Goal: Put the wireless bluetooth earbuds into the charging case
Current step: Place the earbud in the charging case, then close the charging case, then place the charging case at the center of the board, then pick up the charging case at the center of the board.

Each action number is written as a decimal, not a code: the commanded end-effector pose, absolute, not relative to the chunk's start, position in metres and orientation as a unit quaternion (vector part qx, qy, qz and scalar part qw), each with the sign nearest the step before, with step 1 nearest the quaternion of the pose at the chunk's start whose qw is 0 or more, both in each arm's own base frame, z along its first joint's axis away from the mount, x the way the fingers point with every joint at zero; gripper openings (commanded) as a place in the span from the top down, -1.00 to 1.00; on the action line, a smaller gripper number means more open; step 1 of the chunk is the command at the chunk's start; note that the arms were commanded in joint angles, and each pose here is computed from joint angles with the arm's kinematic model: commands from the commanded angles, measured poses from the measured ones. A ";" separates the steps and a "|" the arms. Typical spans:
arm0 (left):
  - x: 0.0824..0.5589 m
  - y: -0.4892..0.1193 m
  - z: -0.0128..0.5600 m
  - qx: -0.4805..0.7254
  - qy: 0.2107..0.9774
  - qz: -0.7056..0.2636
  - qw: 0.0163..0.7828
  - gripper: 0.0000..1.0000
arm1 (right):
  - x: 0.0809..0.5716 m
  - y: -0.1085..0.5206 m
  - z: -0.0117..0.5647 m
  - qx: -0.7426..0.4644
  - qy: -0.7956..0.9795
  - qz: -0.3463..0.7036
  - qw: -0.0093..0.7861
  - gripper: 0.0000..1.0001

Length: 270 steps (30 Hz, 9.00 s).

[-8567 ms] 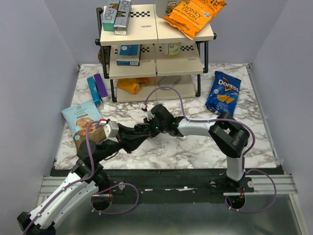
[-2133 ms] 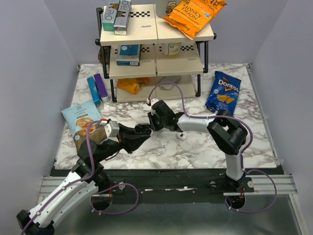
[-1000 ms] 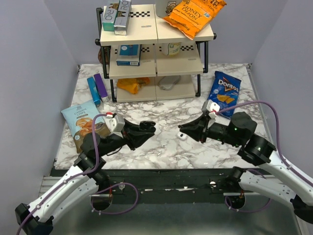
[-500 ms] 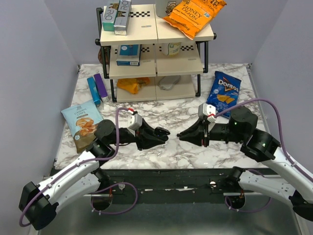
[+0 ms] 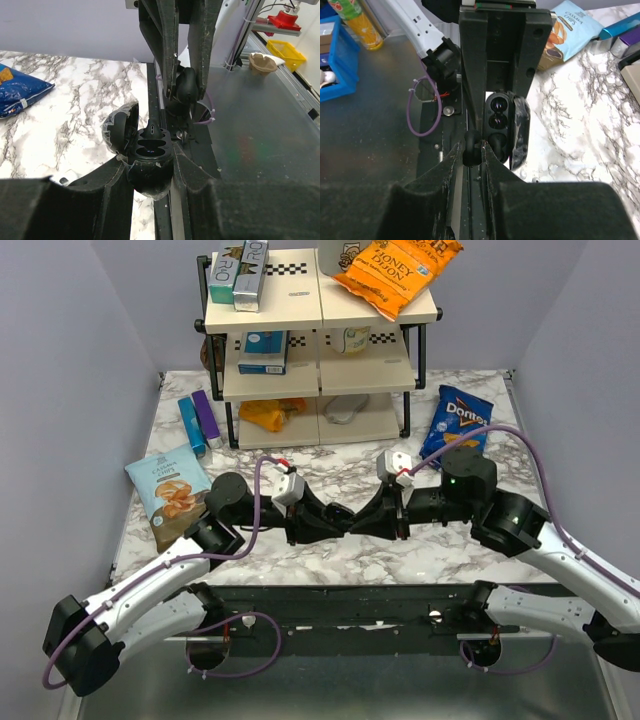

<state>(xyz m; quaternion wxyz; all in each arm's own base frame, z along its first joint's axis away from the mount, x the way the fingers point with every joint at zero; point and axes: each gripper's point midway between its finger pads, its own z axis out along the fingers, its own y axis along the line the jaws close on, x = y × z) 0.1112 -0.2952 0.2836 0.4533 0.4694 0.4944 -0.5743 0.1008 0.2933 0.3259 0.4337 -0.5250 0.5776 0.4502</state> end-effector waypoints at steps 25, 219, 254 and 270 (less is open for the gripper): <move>0.101 -0.299 0.283 0.487 0.480 -0.567 0.459 1.00 | 0.117 0.319 0.335 -0.516 0.584 0.436 0.450 0.99; 0.302 -0.153 0.061 -0.093 0.933 -0.186 0.294 -0.26 | 0.208 0.238 0.197 -0.199 0.820 0.218 0.491 0.24; 0.286 -0.223 0.105 -0.122 0.925 -0.085 0.351 -0.94 | 0.218 0.184 0.174 -0.063 0.834 0.153 0.526 -0.45; 0.247 -0.373 0.092 0.238 0.906 -0.173 0.304 -0.97 | 0.206 0.159 0.209 -0.047 0.806 0.178 0.563 -0.45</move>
